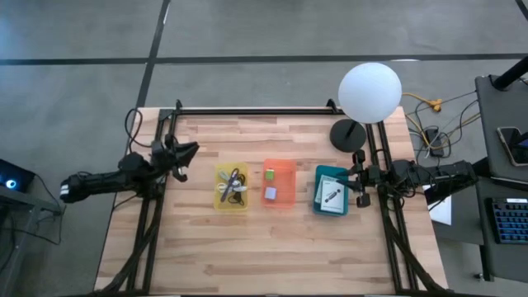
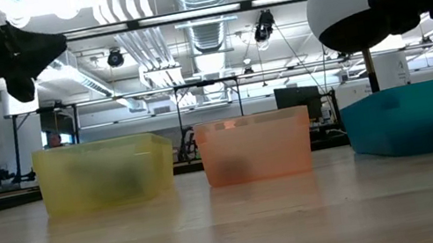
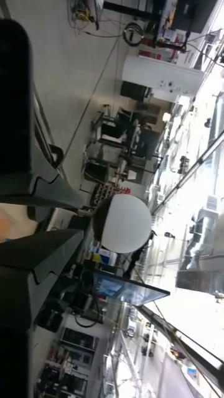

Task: Pick and place items into bin
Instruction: Return to Home Position

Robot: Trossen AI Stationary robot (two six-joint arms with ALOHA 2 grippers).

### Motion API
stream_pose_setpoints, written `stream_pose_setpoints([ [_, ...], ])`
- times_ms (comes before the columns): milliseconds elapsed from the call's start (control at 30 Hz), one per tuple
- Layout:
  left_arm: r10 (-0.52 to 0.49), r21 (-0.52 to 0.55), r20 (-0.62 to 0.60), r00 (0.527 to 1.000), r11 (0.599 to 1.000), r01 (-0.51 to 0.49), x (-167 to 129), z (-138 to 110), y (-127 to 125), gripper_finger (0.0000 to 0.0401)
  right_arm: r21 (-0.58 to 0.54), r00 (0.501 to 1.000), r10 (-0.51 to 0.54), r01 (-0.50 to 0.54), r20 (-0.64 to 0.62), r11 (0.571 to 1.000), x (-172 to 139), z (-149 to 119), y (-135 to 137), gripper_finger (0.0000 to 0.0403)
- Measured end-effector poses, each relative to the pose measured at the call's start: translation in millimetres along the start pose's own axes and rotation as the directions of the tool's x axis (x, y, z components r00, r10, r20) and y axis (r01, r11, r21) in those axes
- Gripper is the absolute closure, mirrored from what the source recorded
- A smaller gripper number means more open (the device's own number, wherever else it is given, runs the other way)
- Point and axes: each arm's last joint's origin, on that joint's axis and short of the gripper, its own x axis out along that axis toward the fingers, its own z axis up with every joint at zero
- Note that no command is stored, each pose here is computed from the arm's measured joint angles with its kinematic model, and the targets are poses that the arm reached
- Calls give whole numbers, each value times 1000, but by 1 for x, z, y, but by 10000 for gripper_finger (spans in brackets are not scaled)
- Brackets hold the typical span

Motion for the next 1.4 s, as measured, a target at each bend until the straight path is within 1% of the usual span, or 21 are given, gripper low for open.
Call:
stream_pose_setpoints([
  [333, 10, 16, -45, 999, 1000, -9, 3, -5, 0, 349, 0, 1000, 0, 0, -4, 1000, 0, 0, 0, 316],
  [600, 14, 23, -64, 998, 1000, -12, 4, -7, 0, 349, 0, 1000, 0, 0, -3, 1000, 0, 0, 0, 326],
  [800, 16, 25, -72, 997, 1000, -14, 4, -8, 0, 349, 0, 1000, 0, 0, -3, 1000, 0, 0, 0, 330],
  [1233, 17, 27, -76, 997, 1000, -15, 4, -9, 0, 349, 0, 1000, 0, 0, -4, 1000, 0, 0, 0, 318],
  [1400, 16, 26, -75, 997, 1000, -14, 4, -9, 0, 349, -1, 1000, 0, 0, -4, 1000, 0, 0, 0, 323],
])
